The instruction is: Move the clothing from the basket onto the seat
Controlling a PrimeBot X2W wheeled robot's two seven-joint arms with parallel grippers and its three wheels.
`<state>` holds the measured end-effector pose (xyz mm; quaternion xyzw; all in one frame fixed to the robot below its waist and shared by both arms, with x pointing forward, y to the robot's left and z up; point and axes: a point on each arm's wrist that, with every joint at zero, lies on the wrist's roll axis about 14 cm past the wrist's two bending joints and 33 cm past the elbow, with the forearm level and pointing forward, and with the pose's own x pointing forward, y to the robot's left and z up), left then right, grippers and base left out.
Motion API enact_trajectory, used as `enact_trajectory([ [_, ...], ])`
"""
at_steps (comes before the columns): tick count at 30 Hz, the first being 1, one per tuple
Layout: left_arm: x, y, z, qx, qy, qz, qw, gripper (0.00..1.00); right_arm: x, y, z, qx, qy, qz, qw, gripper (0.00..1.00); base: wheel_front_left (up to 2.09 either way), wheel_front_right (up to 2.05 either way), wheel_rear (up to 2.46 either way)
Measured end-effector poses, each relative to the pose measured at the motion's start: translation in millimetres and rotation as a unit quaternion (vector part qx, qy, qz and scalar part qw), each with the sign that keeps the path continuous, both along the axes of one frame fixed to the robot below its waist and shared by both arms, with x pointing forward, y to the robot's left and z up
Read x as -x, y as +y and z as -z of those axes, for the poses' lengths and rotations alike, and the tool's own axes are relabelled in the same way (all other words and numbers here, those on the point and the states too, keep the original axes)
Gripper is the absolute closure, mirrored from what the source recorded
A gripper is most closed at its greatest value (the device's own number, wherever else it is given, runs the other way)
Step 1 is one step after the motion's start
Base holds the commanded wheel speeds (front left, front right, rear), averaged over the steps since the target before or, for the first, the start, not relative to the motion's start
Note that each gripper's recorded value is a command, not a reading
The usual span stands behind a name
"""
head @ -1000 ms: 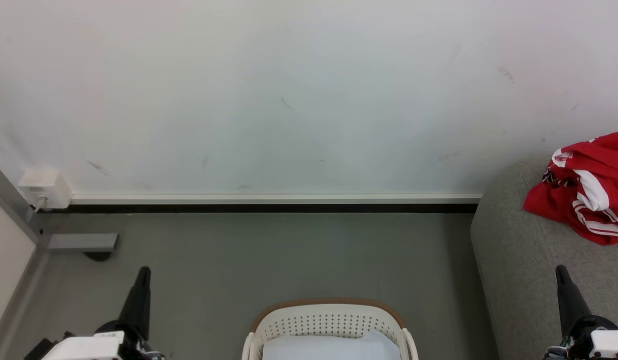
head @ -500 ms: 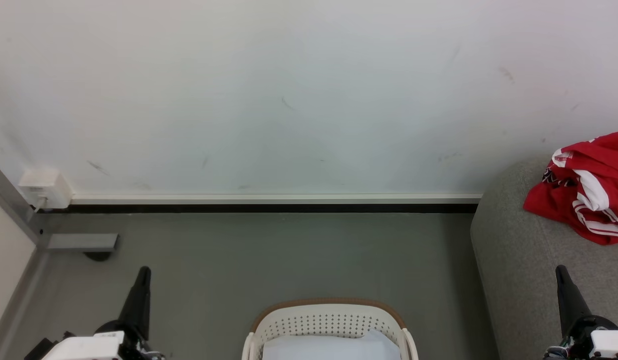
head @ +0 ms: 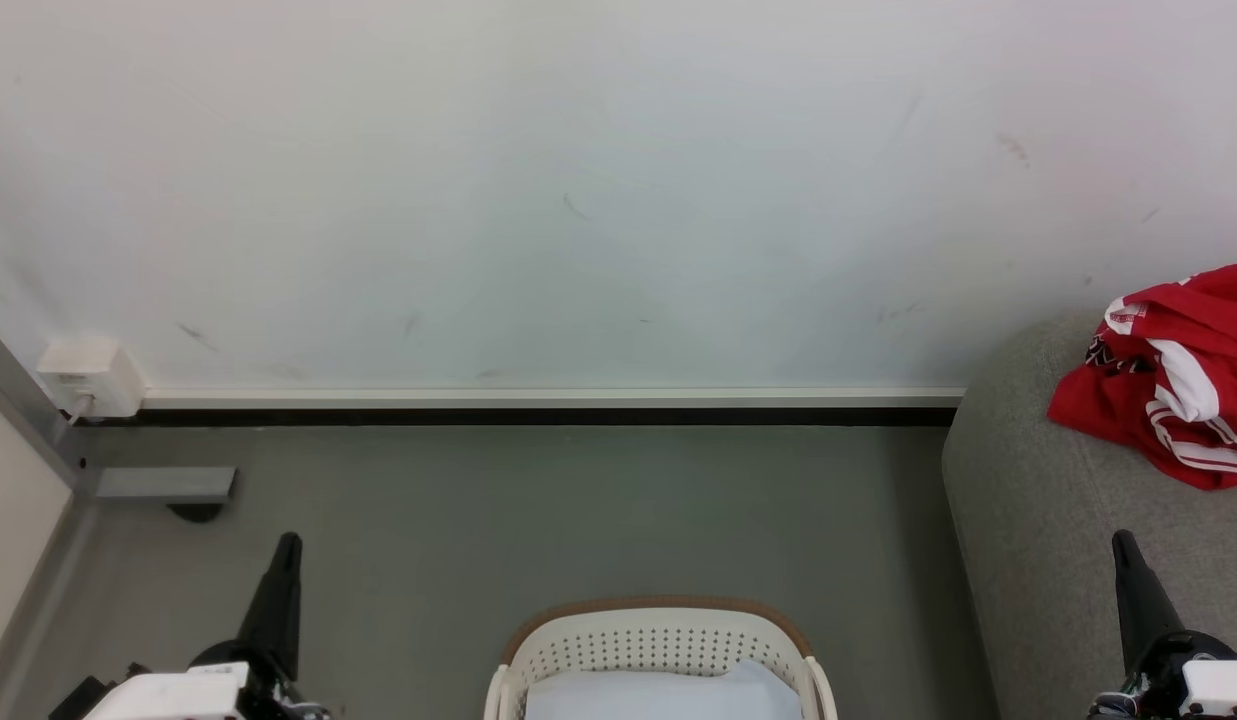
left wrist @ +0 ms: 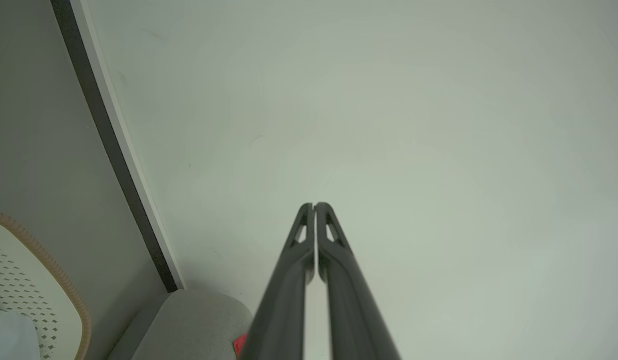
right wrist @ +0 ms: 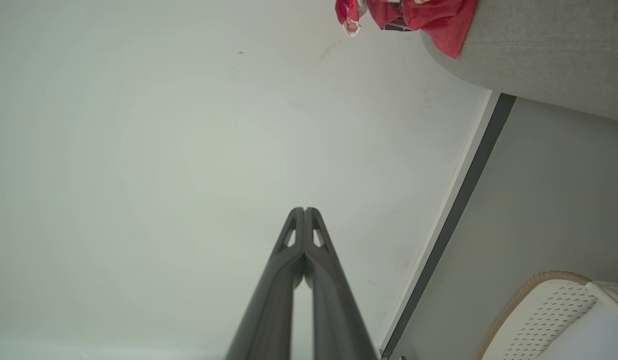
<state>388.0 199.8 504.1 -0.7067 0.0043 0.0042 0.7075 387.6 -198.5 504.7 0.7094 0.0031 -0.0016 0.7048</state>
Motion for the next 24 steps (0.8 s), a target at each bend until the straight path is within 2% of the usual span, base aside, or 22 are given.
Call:
enact_trajectory([
  [24, 0.0, 0.0, -0.1, 0.0, 0.0, 0.0, 1.0, 1.0, 0.0, 0.0, -0.1, 0.0, 0.0, 0.0, 1.0, 1.0, 0.0, 0.0, 0.0],
])
